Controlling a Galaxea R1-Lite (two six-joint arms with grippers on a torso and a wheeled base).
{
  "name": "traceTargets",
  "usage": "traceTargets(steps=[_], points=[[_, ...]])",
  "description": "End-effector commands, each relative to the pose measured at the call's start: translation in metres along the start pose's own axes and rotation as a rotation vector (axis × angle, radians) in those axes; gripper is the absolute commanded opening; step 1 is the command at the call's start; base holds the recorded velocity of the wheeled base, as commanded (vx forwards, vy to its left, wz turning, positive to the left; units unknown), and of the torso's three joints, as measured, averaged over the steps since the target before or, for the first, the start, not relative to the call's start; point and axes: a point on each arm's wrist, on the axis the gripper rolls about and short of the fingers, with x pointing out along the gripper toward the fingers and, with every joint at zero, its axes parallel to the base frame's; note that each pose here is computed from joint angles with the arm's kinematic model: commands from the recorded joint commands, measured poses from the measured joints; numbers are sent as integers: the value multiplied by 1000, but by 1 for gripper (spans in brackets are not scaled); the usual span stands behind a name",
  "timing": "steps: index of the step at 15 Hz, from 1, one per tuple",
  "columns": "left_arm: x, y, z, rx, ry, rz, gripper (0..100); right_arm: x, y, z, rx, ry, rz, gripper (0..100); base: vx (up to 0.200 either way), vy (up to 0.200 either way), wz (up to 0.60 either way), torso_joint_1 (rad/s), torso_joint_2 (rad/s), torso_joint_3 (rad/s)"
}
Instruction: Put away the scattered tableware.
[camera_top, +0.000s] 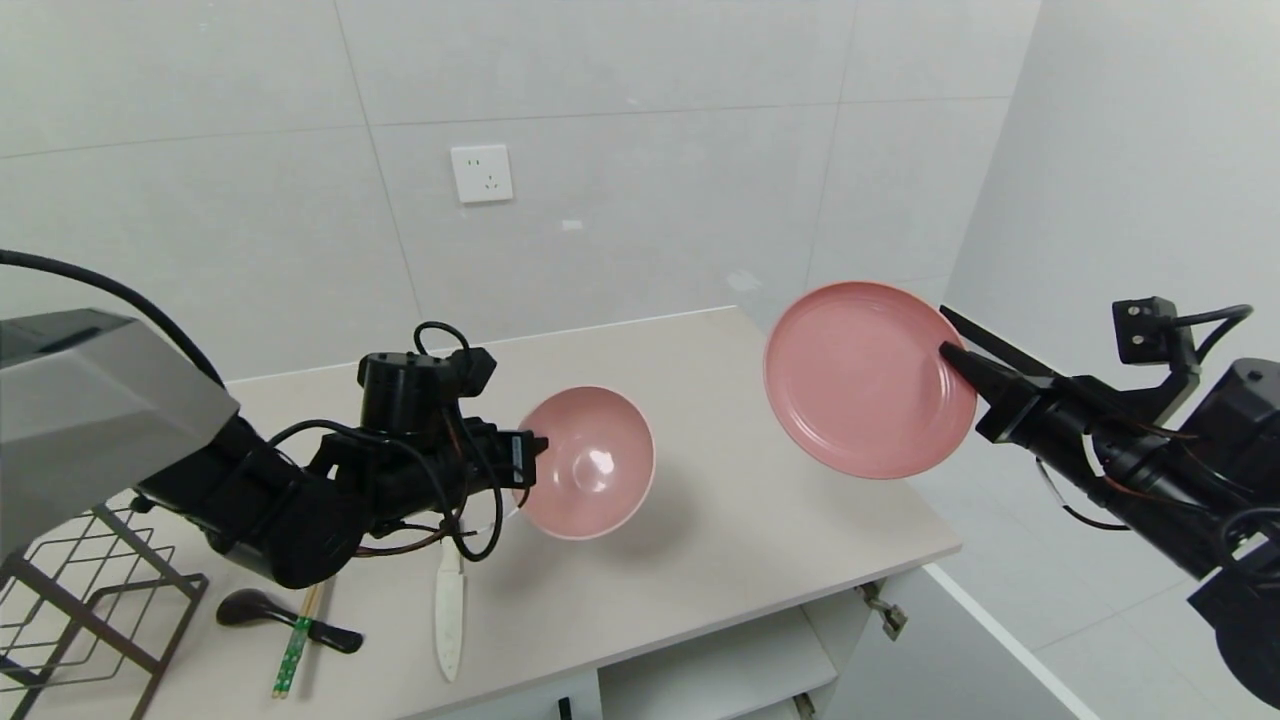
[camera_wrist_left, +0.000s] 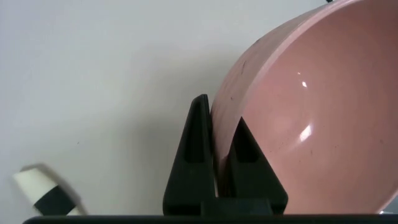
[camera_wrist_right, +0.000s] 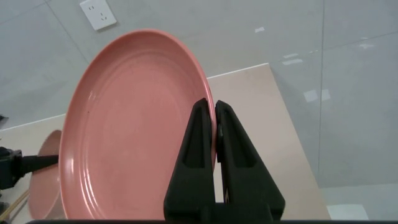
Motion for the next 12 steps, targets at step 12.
traceTargets(steps=[12], points=[[-149,-10,-8,-46,-109,-207,0,-8,31,-4,1,28,113,0,0,0,0,0,0,0]])
